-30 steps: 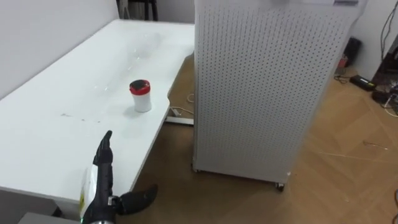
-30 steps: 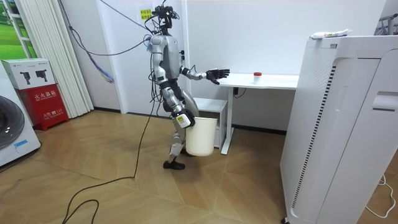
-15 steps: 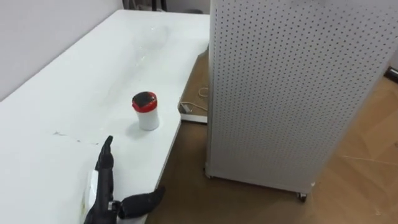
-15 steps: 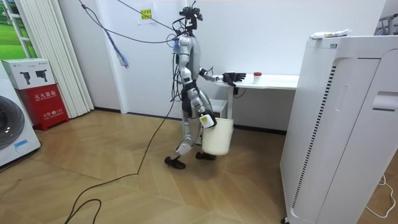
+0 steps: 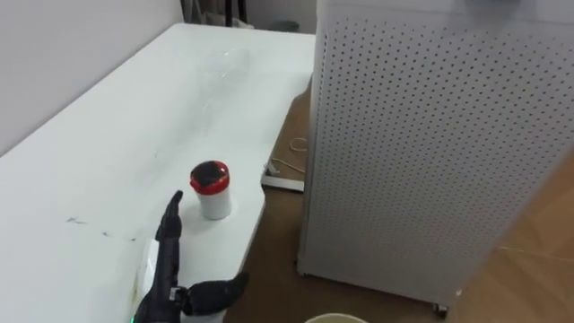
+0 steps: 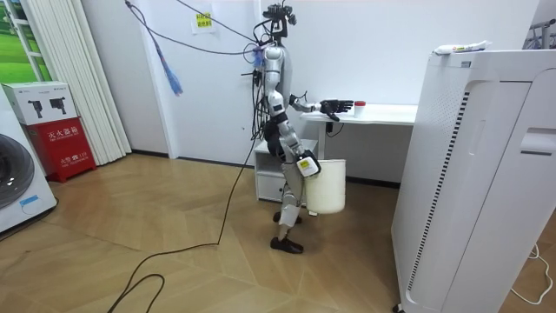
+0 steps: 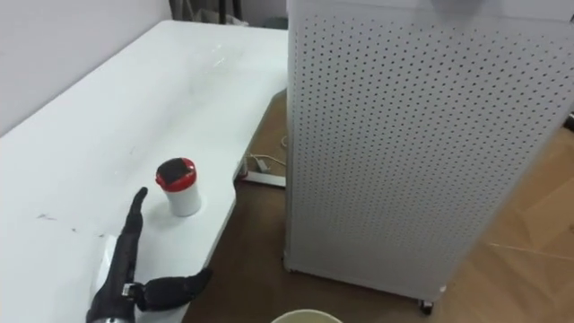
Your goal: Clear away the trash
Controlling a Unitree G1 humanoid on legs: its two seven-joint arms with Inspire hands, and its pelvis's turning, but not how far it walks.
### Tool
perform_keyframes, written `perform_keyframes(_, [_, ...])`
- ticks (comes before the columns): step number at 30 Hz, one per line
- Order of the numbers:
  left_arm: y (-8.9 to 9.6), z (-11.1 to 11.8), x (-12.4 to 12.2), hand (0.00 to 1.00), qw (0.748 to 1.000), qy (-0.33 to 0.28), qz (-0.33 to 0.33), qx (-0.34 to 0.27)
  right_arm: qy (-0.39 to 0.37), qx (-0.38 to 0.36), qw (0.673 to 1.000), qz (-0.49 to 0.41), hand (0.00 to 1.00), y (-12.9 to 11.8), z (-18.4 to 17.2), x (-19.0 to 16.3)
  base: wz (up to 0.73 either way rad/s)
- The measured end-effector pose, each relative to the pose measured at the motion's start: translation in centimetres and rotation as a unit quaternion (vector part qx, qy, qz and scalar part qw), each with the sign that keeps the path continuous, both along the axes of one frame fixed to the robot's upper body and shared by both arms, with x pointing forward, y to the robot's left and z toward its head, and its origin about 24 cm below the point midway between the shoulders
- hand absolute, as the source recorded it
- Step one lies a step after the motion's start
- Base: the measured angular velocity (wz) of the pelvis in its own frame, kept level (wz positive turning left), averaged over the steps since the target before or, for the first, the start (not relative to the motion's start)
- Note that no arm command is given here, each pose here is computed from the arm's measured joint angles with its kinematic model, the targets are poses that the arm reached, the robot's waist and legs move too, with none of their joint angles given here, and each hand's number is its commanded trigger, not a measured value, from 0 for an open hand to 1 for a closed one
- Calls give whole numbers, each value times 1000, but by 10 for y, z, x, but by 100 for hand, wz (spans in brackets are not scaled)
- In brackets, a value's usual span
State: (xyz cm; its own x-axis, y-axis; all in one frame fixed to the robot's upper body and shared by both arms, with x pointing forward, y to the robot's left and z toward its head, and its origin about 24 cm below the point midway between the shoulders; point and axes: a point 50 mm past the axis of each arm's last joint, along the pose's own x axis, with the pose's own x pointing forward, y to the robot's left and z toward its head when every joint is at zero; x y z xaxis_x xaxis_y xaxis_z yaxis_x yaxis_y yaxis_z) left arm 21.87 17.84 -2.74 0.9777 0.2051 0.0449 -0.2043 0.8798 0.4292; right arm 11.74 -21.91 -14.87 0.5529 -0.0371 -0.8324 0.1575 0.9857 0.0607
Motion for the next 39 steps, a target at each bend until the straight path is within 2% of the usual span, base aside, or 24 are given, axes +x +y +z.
perform_keyframes(11, [14, 2, -2, 0, 998, -12, 53, 3, -10, 15, 1000, 24, 100, 3, 2, 7, 4])
perform_keyframes(23, [12, 1, -2, 0, 999, -10, 51, 0, -19, 25, 999, 44, 100, 5, 4, 11, 13])
perform_keyframes(39, [16, -4, -3, 0, 994, -2, 83, -67, -24, 24, 998, 54, 100, 7, 5, 14, -2])
